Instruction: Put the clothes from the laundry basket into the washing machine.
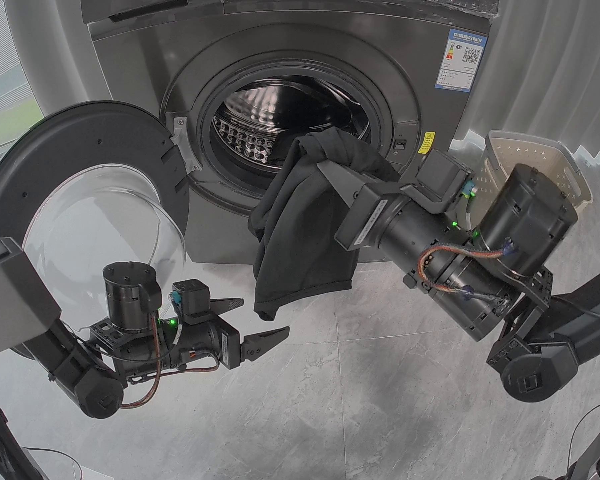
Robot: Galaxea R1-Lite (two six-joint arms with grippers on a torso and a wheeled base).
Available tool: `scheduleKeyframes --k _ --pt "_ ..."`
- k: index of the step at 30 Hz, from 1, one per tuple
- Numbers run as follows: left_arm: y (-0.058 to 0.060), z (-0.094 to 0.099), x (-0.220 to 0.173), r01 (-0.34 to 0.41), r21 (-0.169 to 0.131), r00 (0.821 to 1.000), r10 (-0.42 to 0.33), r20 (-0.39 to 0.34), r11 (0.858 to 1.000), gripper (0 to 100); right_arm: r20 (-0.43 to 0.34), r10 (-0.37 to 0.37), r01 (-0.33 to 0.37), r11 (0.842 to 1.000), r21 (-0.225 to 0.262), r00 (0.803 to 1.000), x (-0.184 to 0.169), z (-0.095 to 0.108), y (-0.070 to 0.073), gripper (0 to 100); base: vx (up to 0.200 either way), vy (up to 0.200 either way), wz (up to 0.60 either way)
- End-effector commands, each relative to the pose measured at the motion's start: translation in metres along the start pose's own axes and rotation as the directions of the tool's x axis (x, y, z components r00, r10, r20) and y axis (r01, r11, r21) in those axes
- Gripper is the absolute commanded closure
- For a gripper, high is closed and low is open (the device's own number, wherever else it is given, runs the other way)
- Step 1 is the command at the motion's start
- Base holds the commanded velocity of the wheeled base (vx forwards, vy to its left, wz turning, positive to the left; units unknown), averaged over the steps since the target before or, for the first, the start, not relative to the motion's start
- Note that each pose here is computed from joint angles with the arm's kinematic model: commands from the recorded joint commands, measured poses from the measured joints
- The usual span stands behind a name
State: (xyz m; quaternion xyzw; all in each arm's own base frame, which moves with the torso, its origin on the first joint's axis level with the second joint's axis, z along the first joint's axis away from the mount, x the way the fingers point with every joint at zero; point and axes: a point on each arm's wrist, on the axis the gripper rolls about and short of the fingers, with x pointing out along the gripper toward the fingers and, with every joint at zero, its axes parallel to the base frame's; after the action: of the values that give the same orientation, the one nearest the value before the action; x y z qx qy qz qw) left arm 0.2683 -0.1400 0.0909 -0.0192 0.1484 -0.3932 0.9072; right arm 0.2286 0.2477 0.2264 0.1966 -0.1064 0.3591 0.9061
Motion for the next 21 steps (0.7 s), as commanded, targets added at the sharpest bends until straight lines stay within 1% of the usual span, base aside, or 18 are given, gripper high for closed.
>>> scheduleKeyframes --k 1,4,6,13,18,21 --pt "0.007 -0.012 0.016 -0.014 -0.003 1.0 0.014 0.001 1.0 0 -0.005 0.001 -0.001 1.0 0.0 1.0 -0.002 -0.001 0.0 100 0.0 0.0 0.0" --pt "0.01 -0.013 0.022 -0.035 0.004 0.999 0.035 0.028 0.999 0 -0.006 0.0 0.0 1.0 0.0 1.0 -0.002 -0.001 0.0 100 0.0 0.0 0.0" --pt "0.011 -0.014 0.024 -0.035 0.005 0.999 0.035 0.031 0.999 0 -0.007 0.002 -0.002 1.0 0.0 1.0 -0.002 -0.001 0.0 100 0.0 0.0 0.0" --pt "0.009 -0.012 0.028 -0.029 0.007 0.999 0.028 0.041 1.0 0 -0.005 0.002 -0.002 1.0 0.001 1.0 -0.002 -0.001 0.0 100 0.0 0.0 0.0" --pt "0.008 -0.009 0.034 -0.024 0.01 0.997 0.023 0.069 1.0 0 -0.005 0.002 -0.002 1.0 0.001 1.0 -0.002 -0.002 0.0 100 0.0 0.0 0.0" --pt "0.007 -0.008 0.037 -0.034 0.011 0.996 0.032 0.087 0.999 0 -0.007 0.002 -0.002 1.0 0.0 1.0 -0.002 -0.002 0.0 100 0.0 0.0 0.0"
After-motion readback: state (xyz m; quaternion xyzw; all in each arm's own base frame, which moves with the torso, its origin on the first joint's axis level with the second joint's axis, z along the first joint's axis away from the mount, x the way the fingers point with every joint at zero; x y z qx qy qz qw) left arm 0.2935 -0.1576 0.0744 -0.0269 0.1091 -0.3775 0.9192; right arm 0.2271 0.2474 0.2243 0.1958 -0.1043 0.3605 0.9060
